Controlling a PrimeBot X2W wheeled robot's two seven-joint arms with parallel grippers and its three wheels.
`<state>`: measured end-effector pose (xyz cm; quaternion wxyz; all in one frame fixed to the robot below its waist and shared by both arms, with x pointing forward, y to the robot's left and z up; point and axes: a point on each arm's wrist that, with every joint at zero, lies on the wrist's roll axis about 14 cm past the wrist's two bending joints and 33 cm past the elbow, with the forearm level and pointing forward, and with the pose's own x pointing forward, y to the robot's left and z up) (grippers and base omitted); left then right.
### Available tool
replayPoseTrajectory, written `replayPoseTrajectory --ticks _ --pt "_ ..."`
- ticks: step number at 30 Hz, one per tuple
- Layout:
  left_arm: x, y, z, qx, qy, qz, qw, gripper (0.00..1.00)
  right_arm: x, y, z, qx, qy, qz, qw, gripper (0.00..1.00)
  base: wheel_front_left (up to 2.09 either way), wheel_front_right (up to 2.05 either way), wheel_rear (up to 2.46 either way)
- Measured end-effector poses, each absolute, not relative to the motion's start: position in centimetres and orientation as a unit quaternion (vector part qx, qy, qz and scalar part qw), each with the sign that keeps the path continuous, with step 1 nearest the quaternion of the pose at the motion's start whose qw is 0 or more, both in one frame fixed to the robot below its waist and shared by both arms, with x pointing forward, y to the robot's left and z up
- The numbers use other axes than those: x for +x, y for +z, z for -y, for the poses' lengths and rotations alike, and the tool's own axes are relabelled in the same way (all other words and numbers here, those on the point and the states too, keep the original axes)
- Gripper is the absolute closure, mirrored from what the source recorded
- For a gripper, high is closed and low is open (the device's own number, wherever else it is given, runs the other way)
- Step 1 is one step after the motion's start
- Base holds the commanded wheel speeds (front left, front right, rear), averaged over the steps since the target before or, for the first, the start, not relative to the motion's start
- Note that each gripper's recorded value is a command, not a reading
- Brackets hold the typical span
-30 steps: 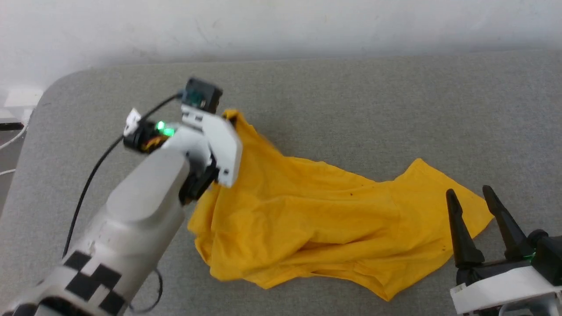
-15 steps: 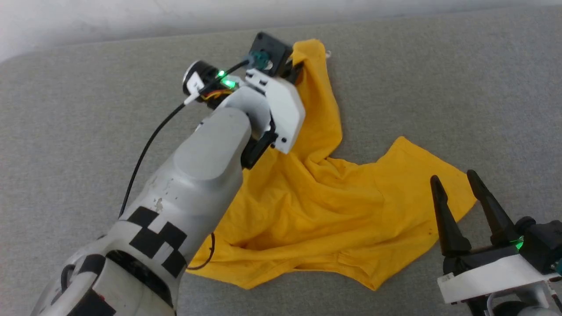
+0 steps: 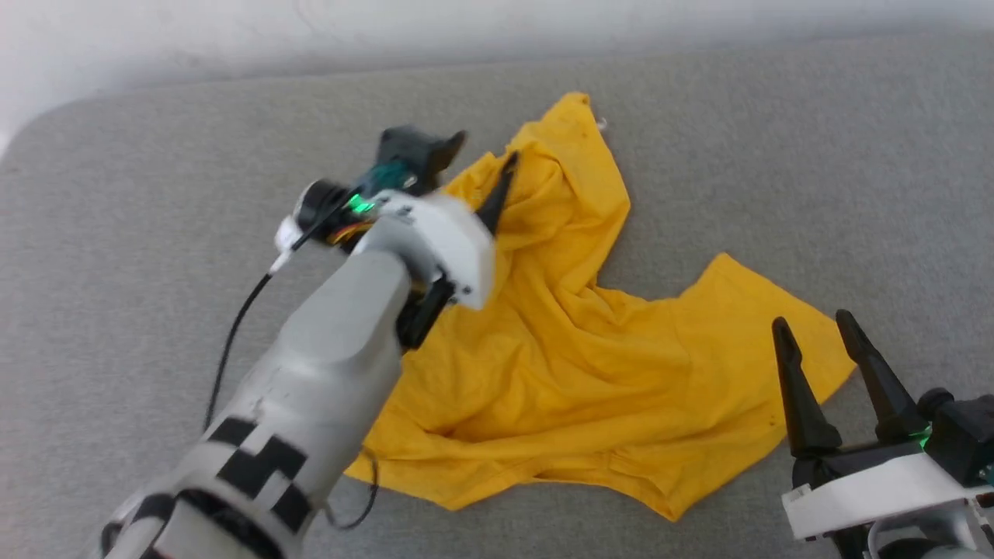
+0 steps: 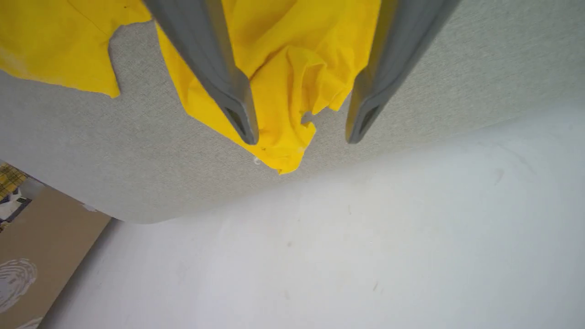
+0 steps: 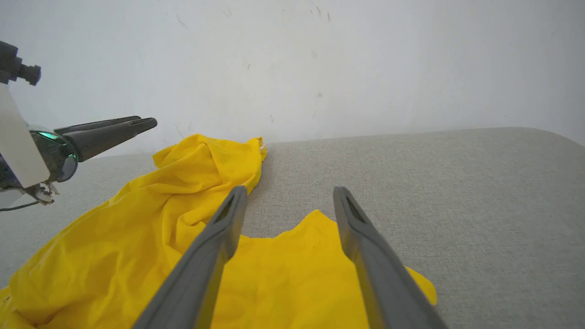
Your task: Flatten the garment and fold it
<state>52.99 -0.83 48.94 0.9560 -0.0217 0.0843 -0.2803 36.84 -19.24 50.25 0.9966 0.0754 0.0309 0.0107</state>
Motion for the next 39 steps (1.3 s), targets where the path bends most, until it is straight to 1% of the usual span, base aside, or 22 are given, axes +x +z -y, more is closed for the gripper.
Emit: replayPoseTrajectory --ticks 1,2,6,8,11,15,17,22,23,25,26,27,29,33,36,39 --pt "52.8 48.7 -0.5 -0.020 -0.263 -0.085 0.961 0.00 36.7 50.5 19.1 0.076 0.013 -0.028 0.997 0.00 0.00 0.00 0.00" --pt "52.8 48.7 -0.5 -0.020 -0.263 -0.085 0.961 0.00 36.7 50.5 19.1 0.076 0.013 -0.028 0.997 0.00 0.00 0.00 0.00" --pt "50.7 46.0 -6.6 -0.019 -0.193 -0.131 0.972 0.00 35.9 51.0 18.6 0.078 0.022 -0.023 0.996 0.00 0.00 0.00 0.00" --pt "49.0 44.1 -9.0 -0.027 -0.168 -0.172 0.970 0.00 35.6 51.4 18.3 0.079 0.027 -0.020 0.996 0.00 0.00 0.00 0.00" --pt "46.1 41.4 -11.4 -0.024 -0.153 -0.236 0.959 0.00 35.4 51.8 17.9 0.080 0.035 -0.016 0.996 0.00 0.00 0.00 0.00" --pt "43.6 39.9 -12.0 -0.024 -0.161 -0.289 0.943 0.00 35.5 52.1 17.1 0.081 0.048 -0.013 0.995 0.00 0.00 0.00 0.00" --pt "43.2 39.5 -11.7 -0.019 -0.171 -0.307 0.936 0.00 35.6 52.0 16.9 0.082 0.051 -0.014 0.995 0.00 0.00 0.00 0.00" --pt "42.1 37.8 -10.8 0.015 -0.197 -0.377 0.905 0.00 35.6 51.6 17.0 0.083 0.048 -0.024 0.995 0.00 0.00 0.00 0.00" --pt "42.1 37.7 -10.7 0.022 -0.201 -0.387 0.899 0.11 35.6 51.4 17.2 0.082 0.045 -0.026 0.995 0.00 0.00 0.00 0.00" --pt "41.8 37.3 -10.5 0.030 -0.209 -0.413 0.886 0.62 35.5 51.2 17.5 0.082 0.039 -0.029 0.995 0.00 0.00 0.00 0.00" --pt "41.9 37.3 -10.3 0.035 -0.214 -0.416 0.883 0.94 35.5 51.2 17.6 0.082 0.037 -0.030 0.996 0.00 0.00 0.00 0.00" --pt "41.8 37.3 -10.1 0.035 -0.218 -0.418 0.881 1.00 35.5 51.1 17.7 0.082 0.035 -0.031 0.996 0.00 0.00 0.00 0.00" --pt "41.9 37.6 -9.7 0.029 -0.222 -0.407 0.886 1.00 35.4 51.0 17.9 0.081 0.033 -0.032 0.996 0.00 0.00 0.00 0.00" --pt "42.0 38.7 -10.4 -0.006 -0.192 -0.360 0.913 1.00 35.4 51.3 18.4 0.079 0.027 -0.027 0.996 0.00 0.00 0.00 0.00" --pt "41.5 39.4 -13.0 -0.026 -0.143 -0.329 0.933 1.00 35.3 51.6 18.3 0.079 0.029 -0.022 0.996 0.00 0.00 0.00 0.00" --pt "40.4 40.2 -16.3 -0.044 -0.088 -0.306 0.947 1.00 35.1 51.8 18.1 0.080 0.032 -0.019 0.996 0.00 0.00 0.00 0.00"
